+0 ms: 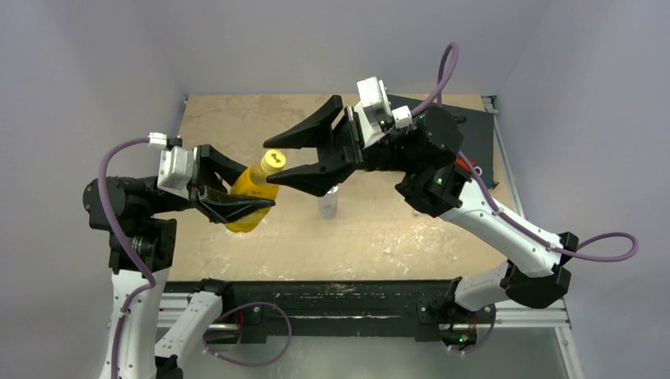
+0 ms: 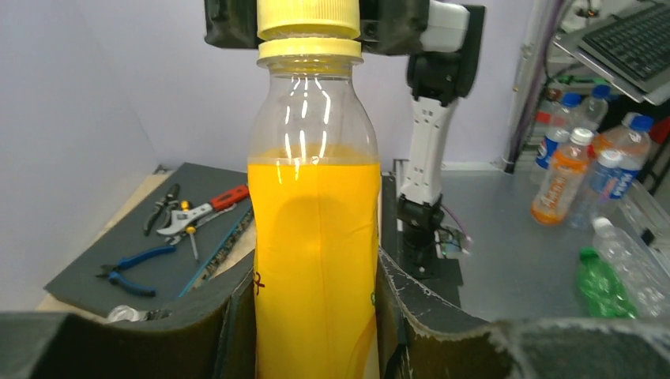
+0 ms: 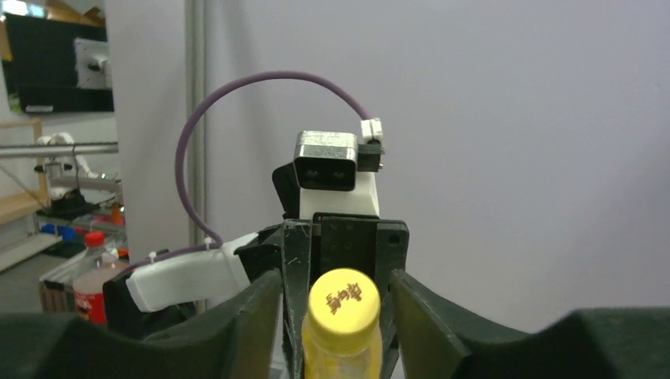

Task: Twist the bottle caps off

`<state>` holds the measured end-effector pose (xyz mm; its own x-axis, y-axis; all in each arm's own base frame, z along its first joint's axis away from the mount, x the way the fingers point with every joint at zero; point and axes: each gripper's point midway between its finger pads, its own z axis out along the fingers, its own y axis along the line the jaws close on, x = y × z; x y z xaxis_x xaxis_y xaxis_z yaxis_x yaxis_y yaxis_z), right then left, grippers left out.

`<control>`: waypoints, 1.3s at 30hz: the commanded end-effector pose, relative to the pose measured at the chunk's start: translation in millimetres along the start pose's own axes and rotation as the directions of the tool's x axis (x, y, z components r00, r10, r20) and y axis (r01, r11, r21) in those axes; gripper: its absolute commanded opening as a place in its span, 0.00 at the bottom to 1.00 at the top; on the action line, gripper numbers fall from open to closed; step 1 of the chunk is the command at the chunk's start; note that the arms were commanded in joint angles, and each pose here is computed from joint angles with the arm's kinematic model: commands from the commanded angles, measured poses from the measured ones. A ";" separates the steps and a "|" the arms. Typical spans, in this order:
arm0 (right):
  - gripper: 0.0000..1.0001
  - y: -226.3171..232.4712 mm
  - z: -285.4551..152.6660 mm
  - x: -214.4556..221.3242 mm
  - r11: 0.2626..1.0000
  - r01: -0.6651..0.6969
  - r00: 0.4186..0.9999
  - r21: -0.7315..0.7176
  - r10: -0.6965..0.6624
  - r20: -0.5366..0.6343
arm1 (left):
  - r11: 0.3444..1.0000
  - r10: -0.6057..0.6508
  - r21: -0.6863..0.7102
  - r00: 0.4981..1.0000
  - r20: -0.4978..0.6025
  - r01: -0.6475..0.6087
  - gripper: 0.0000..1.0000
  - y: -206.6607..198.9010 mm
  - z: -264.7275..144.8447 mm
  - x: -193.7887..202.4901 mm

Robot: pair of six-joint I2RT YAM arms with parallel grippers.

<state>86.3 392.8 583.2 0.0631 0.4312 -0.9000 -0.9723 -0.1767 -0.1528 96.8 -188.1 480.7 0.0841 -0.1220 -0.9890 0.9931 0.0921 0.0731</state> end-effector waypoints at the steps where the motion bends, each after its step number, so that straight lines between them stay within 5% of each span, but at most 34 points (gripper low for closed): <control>1: 0.71 -33.4 -13.5 -31.8 0.966 -0.023 0.995 0.256 -0.001 0.095 | 0.983 0.082 -0.167 0.996 0.032 -0.076 0.00 27.5 -2.4 -13.4; 3: 0.88 -56.3 -23.7 -42.5 0.913 -0.072 0.987 0.402 0.007 0.161 | 0.969 0.115 -0.220 0.993 0.010 -0.110 0.00 39.1 -5.4 -7.1; 6: 0.98 -81.2 -31.4 -42.7 0.826 -0.174 0.976 0.536 0.071 0.208 | 0.947 0.159 -0.279 0.987 -0.026 -0.160 0.00 52.5 -10.2 1.1; 8: 0.99 -82.2 -26.5 -40.4 0.789 -0.197 0.973 0.582 0.084 0.215 | 0.930 0.191 -0.313 0.981 -0.042 -0.194 0.00 59.2 -13.2 3.6; 14: 0.94 -112.0 -26.7 3.1 0.489 -0.121 0.992 0.864 0.099 0.084 | 0.810 0.326 -0.475 0.938 -0.121 -0.343 0.00 89.2 -32.7 6.4; 16: 0.92 -116.1 -26.8 10.6 0.445 -0.118 0.992 0.888 0.096 0.084 | 0.758 0.345 -0.531 0.924 -0.167 -0.379 0.00 102.6 -41.9 10.0; 19: 0.87 -115.1 -17.8 13.1 0.469 -0.142 0.989 0.872 0.099 0.107 | 0.716 0.353 -0.564 0.910 -0.216 -0.412 0.00 113.2 -49.9 14.9; 25: 0.70 -115.3 -6.9 10.2 0.491 -0.167 0.986 0.855 0.105 0.132 | 0.731 0.349 -0.547 0.912 -0.214 -0.408 0.00 111.0 -47.8 18.7; 30: 0.45 -112.9 -4.3 10.7 0.509 -0.189 0.982 0.840 0.106 0.156 | 0.739 0.347 -0.536 0.913 -0.216 -0.408 0.00 109.3 -46.9 21.2; 39: 0.29 -109.3 -2.4 15.7 0.527 -0.198 0.980 0.826 0.121 0.157 | 0.751 0.340 -0.527 0.917 -0.208 -0.398 0.00 108.1 -44.8 22.3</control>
<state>201.5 430.1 563.6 -0.0926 0.4812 -0.8717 -0.6940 0.5966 0.4031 200.7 -137.9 458.8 0.3812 0.1166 -0.9171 0.6805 0.6361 0.3638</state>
